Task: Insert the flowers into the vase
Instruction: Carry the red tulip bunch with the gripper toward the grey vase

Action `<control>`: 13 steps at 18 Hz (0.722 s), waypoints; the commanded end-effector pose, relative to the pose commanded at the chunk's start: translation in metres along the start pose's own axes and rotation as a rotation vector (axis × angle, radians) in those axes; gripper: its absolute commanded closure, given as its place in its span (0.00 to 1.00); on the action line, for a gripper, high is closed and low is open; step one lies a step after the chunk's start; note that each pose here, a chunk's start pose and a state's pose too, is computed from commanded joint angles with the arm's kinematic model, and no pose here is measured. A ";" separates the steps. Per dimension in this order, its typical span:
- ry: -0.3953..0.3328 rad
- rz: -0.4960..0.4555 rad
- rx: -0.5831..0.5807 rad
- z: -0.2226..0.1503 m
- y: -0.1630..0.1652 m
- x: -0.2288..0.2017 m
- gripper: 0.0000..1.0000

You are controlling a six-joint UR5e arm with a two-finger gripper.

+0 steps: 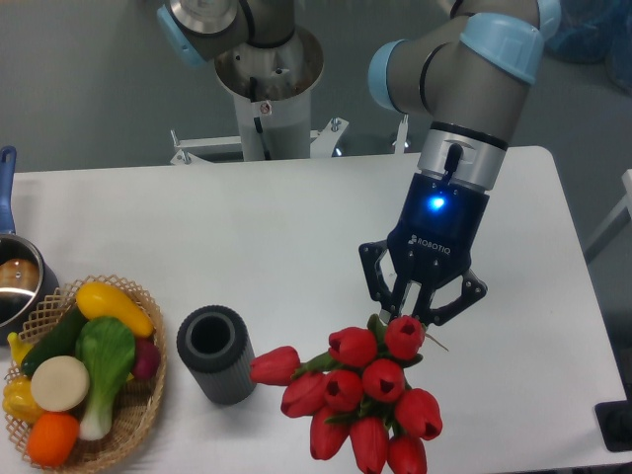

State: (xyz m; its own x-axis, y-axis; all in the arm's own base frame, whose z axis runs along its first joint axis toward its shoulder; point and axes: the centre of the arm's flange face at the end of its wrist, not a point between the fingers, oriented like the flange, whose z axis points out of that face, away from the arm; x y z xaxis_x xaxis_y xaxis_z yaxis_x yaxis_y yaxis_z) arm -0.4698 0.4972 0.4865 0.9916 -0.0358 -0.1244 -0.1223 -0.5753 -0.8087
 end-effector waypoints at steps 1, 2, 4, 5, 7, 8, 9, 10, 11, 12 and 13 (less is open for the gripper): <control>0.001 -0.001 -0.001 0.001 0.001 0.000 0.78; 0.004 -0.002 -0.002 0.002 0.001 0.001 0.78; 0.007 0.002 0.001 0.004 -0.003 0.004 0.78; 0.012 -0.003 0.000 0.006 -0.003 0.005 0.77; 0.016 -0.003 -0.001 0.010 -0.002 0.005 0.78; 0.018 -0.001 -0.001 0.011 -0.003 0.007 0.77; 0.023 0.002 0.000 0.013 -0.003 0.008 0.77; 0.051 -0.001 0.017 0.020 -0.001 0.011 0.77; 0.073 -0.008 0.031 0.024 0.001 0.013 0.77; 0.083 -0.010 0.035 0.027 0.003 0.014 0.77; 0.091 -0.010 0.039 0.029 0.002 0.016 0.77</control>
State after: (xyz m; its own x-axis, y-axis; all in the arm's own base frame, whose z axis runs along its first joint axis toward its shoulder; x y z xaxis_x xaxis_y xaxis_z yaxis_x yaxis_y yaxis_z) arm -0.4549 0.5196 0.4660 0.9923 -0.1054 -0.0650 -0.1123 -0.5442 -0.8314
